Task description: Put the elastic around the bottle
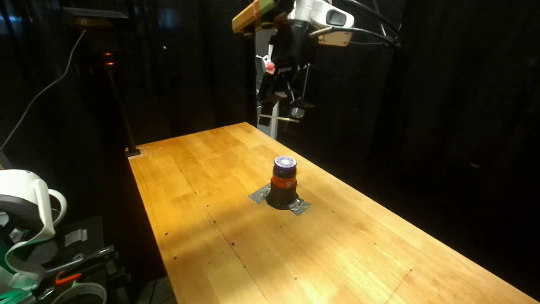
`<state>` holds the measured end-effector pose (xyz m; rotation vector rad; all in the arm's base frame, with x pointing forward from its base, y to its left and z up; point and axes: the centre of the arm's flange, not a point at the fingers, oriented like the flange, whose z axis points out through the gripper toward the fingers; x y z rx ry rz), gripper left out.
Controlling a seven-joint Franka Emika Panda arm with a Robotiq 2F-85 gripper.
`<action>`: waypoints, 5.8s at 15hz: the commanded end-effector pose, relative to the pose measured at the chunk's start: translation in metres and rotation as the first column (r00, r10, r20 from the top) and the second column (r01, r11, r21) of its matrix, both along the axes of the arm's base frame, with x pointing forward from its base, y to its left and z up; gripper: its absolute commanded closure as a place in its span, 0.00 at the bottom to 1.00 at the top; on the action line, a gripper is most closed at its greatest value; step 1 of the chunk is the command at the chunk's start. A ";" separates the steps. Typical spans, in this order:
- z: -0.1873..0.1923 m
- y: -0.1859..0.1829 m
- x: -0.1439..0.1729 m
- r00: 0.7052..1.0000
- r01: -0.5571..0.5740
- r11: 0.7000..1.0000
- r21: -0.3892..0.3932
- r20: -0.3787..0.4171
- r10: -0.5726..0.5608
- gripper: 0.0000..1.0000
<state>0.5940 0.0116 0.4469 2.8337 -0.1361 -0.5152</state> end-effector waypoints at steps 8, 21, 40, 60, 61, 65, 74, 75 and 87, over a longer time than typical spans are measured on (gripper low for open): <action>-0.060 0.079 0.171 0.986 -0.035 0.983 0.179 0.167 0.004 0.00; -0.171 0.102 0.185 1.000 0.001 0.958 0.287 0.026 -0.009 0.00; -0.202 0.070 0.152 0.988 0.120 0.968 0.221 0.074 -0.139 0.00; -0.216 0.064 0.059 0.986 0.160 0.954 0.253 -0.001 -0.165 0.00; -0.218 0.062 0.054 0.984 0.168 0.951 0.259 0.011 -0.177 0.00; -0.214 0.055 0.034 0.975 0.190 0.940 0.282 0.058 -0.215 0.00; -0.220 0.046 -0.011 0.946 0.213 0.938 0.273 0.182 -0.268 0.34; -0.219 0.046 -0.014 0.930 0.214 0.936 0.281 0.236 -0.283 0.44; -0.195 0.061 -0.049 0.578 0.102 0.955 0.279 0.765 -0.285 0.92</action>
